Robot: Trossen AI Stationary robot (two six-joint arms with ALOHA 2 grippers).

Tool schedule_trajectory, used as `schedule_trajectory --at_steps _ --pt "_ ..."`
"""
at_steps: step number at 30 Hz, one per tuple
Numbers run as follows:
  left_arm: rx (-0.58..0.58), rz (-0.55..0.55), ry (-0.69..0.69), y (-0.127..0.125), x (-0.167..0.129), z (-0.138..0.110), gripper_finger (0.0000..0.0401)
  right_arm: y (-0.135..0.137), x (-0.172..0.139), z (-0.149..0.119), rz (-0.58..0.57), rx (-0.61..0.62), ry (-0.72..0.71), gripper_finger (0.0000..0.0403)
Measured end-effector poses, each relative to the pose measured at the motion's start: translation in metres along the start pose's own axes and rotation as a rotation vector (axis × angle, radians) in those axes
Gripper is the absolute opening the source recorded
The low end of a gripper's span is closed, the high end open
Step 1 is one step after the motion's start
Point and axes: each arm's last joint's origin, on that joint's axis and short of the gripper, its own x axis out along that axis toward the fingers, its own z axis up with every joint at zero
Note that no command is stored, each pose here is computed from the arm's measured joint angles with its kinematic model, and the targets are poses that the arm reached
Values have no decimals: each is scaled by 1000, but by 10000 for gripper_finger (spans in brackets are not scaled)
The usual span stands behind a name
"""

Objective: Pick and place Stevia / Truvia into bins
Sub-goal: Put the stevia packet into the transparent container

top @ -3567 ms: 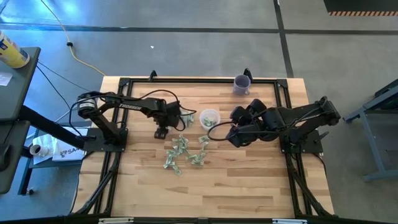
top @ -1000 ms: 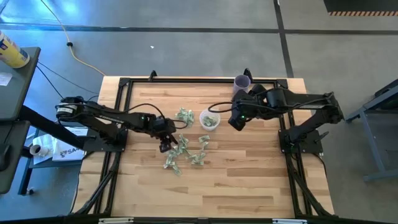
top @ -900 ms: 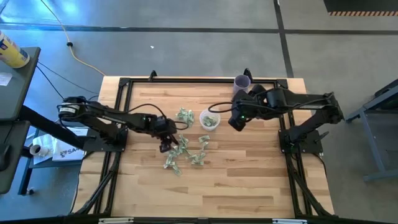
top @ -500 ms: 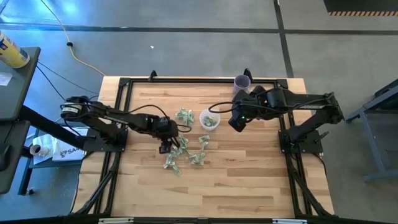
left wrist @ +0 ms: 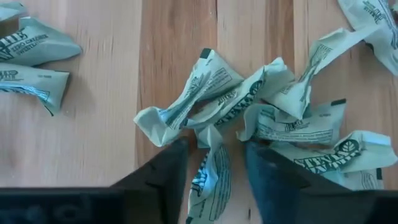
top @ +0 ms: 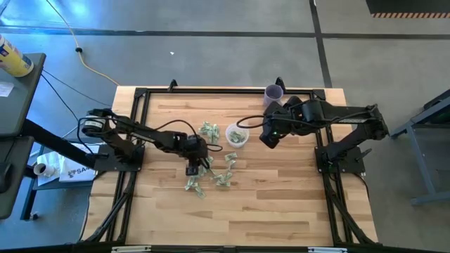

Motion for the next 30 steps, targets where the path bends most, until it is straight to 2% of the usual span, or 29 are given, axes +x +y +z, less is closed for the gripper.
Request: schedule_trajectory --at_steps 5,8,11,15,16,19,22,24,25,27,30 --pt "9 19 7 0 0 -1 92 -1 0 -1 -11 -10 6 275" --pt "11 25 71 1 -2 -5 30 -3 0 -3 -26 -26 27 275" --pt "11 44 225 2 -14 -12 27 -5 -1 -6 -57 -50 49 275" --pt "31 120 406 4 -43 -12 45 -6 -1 -6 -84 -81 31 275" --pt "31 138 374 5 -53 -2 45 -7 -1 -6 -90 -92 27 275" --pt "-5 167 95 10 -85 43 28 -10 0 -4 -117 -103 13 275" --pt "-68 167 -299 21 -107 94 27 -13 1 -2 -140 -107 6 275" --pt "-83 170 -484 32 -111 118 27 -14 2 -2 -144 -104 7 275" --pt "-76 173 -524 39 -109 125 27 -14 2 -1 -141 -106 12 275" --pt "-79 188 -484 55 -90 131 30 -14 2 -2 -134 -110 17 275" --pt "-118 103 -402 73 -49 134 56 -13 2 -3 -110 -110 33 275"
